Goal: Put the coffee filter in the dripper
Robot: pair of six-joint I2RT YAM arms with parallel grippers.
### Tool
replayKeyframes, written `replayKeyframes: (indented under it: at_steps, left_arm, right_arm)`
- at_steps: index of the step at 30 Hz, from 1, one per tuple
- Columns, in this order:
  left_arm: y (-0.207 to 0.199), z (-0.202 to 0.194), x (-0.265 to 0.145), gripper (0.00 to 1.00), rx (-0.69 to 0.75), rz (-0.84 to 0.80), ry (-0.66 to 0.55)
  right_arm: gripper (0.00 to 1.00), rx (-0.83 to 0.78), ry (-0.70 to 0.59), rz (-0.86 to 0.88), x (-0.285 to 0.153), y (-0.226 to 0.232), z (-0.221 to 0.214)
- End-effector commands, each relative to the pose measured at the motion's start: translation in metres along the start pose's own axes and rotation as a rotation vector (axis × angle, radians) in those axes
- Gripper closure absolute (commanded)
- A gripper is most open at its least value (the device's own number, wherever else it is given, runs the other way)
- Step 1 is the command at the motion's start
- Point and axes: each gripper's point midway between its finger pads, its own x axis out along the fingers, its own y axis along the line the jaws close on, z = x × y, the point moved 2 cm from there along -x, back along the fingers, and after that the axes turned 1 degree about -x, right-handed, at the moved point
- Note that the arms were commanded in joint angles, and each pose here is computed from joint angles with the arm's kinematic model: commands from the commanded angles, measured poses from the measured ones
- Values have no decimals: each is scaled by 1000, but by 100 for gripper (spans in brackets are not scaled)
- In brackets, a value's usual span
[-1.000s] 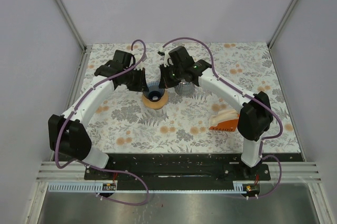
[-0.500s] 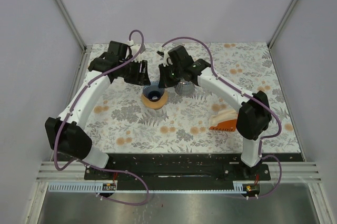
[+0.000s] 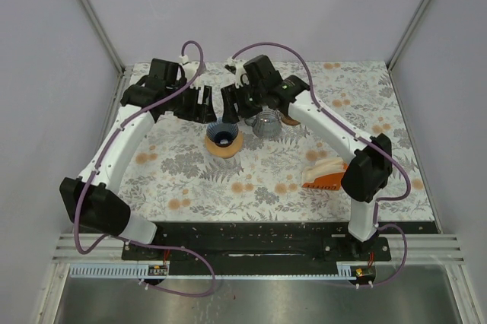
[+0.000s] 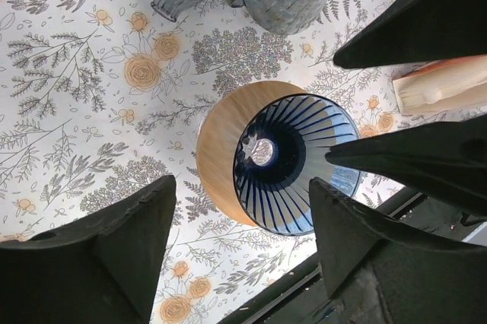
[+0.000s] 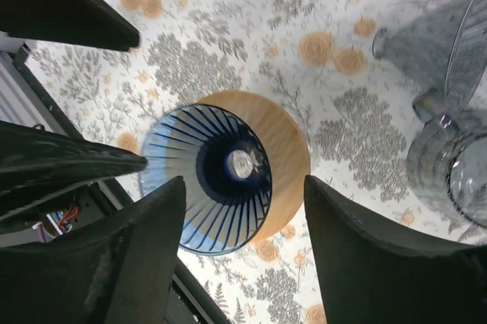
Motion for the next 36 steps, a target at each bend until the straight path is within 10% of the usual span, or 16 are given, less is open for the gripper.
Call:
replayKeyframes:
  at_steps: [1,12,20,36]
  left_arm:
    - [-9,27,-30,23,81,-7,-128]
    - [29,17,-42,15,133,8,-175]
    - [51,4,-28,15,154,43,-229]
    - [50,-9,-24,15,142,-26,-185]
  right_arm:
    - [26,-130,-134,63,-57,27,45]
    - [30,-195,-94,-182,-160,-22,-4]
    - [52,-384,276,-223,-161,-63,-112]
    - [55,-558,599,-216,-134,-107,-207]
